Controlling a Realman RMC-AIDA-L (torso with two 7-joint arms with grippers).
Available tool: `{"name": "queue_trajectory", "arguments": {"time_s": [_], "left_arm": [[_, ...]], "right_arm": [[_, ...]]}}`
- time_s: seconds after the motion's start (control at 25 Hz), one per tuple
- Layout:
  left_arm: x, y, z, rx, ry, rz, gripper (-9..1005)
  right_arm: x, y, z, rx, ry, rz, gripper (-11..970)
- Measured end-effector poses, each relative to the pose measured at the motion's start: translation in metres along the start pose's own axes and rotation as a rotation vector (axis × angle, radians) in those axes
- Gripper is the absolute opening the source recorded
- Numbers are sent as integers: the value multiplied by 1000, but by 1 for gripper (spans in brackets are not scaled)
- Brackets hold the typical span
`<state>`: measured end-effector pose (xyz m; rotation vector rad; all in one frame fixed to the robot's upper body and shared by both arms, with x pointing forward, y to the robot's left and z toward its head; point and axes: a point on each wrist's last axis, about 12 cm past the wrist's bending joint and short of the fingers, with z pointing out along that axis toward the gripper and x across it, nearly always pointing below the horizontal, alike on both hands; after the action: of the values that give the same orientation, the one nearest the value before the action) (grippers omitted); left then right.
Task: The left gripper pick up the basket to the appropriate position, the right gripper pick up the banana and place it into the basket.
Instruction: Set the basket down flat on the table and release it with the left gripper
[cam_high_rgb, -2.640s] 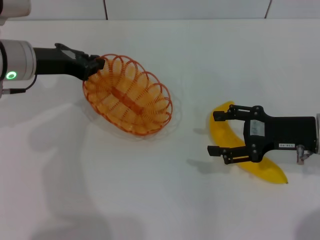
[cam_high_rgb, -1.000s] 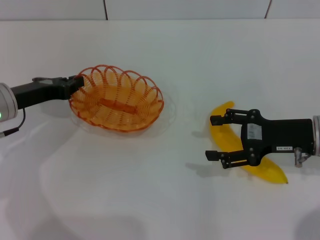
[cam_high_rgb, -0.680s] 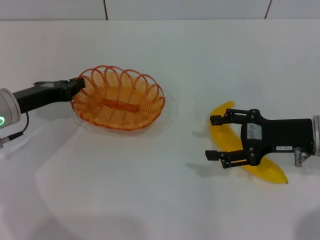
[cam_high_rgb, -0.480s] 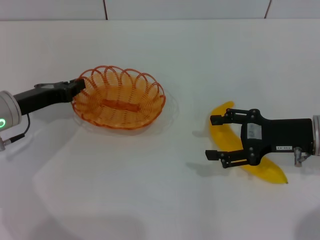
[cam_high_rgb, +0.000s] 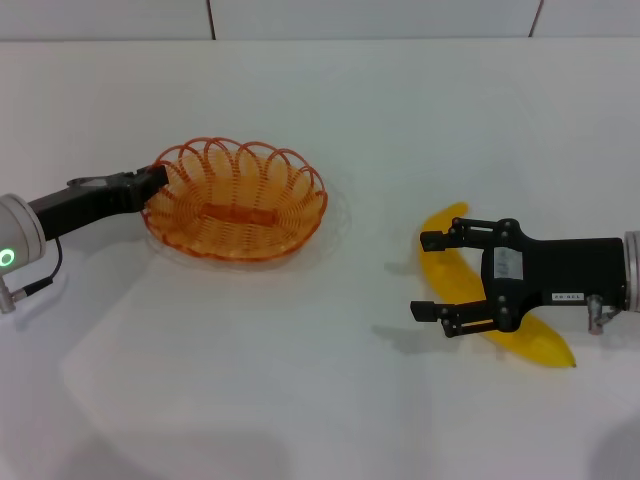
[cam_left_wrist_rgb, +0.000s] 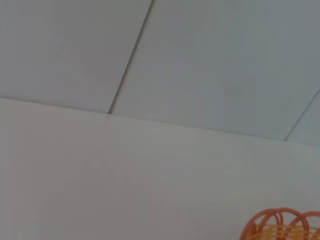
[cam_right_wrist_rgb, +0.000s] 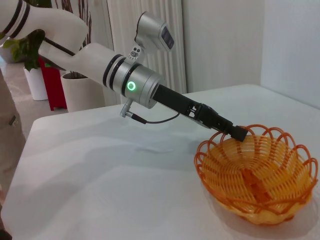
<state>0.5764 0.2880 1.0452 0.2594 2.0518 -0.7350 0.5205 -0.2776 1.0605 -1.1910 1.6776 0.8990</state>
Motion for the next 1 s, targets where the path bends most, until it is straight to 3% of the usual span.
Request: {"name": "queue_trajectory", "arguments": {"time_s": [0.48,0.68,1.0], "left_arm": [[-1,0,1,3,16,21,202],[-2,0,2,7,30,47,445],[-4,0,2,5,17,91,680]], "right_arm": [[0,1,1,-9,6,0,889],[0,1,1,-9,6,-1,889],[1,1,1,-7,5,3,889]]}}
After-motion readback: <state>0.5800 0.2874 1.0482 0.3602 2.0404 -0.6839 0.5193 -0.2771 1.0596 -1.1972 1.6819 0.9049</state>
